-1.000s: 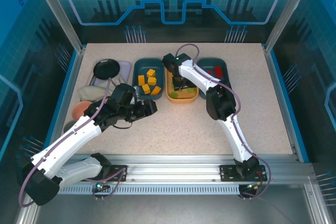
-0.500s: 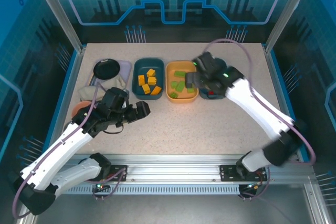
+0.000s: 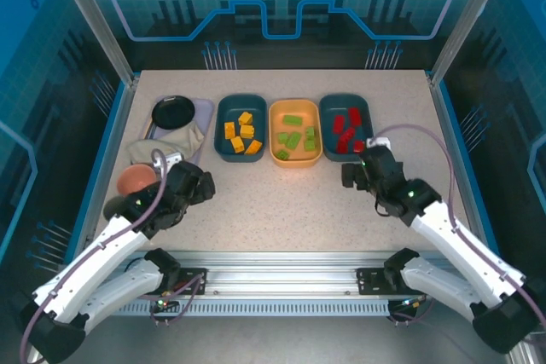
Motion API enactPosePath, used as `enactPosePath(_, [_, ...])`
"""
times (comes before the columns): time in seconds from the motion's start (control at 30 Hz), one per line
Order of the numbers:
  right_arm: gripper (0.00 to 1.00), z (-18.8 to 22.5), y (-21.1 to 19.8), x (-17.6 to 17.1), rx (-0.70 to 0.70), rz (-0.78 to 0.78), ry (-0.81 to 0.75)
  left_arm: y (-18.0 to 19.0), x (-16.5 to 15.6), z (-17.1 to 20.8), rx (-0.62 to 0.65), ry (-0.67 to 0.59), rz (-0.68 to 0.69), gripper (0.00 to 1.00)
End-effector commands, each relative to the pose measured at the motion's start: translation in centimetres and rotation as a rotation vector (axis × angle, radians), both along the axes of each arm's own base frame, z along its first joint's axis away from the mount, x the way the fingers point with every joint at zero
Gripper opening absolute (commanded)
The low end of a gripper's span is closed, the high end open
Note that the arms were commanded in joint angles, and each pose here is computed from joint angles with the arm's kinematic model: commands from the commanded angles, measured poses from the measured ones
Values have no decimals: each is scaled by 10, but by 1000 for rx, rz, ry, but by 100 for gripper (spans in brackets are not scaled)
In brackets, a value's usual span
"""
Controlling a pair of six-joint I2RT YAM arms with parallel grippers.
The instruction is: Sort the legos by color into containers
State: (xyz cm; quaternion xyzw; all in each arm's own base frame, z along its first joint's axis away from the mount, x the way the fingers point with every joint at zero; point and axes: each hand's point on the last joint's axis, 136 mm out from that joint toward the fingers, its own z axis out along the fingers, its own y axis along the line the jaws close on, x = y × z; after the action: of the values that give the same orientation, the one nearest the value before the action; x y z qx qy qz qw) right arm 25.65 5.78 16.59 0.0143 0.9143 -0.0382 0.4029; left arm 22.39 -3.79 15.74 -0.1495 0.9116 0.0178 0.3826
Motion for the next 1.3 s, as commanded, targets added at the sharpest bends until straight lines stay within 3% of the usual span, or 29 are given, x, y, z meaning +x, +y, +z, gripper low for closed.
enactPosePath(0.0, [100,2,-23,22,-88,-59,-216,16,36,17,267,-190,-76,99])
enactPosePath(0.1, [100,-11,-37,26,-159,-77,-226,20,52,-4,266,-204,-101,99])
enactPosePath(0.23, [100,-32,-44,39,-197,-38,-162,40,66,-39,185,-123,-26,99])
enactPosePath(0.37, [100,-58,-54,56,-156,-49,-178,43,90,-63,165,-97,-30,99])
enactPosePath(0.47, [100,-59,-53,77,-126,-10,-191,45,115,-68,156,-89,-56,99])
enactPosePath(0.73, [100,-46,-64,123,-16,-11,-348,45,179,-55,81,-253,-125,99])
enactPosePath(0.97, [100,-63,-52,127,27,68,-425,50,170,-64,81,-401,-125,99])
enactPosePath(1.27, [100,-70,-49,138,-8,67,-369,52,169,-67,86,-390,-113,99])
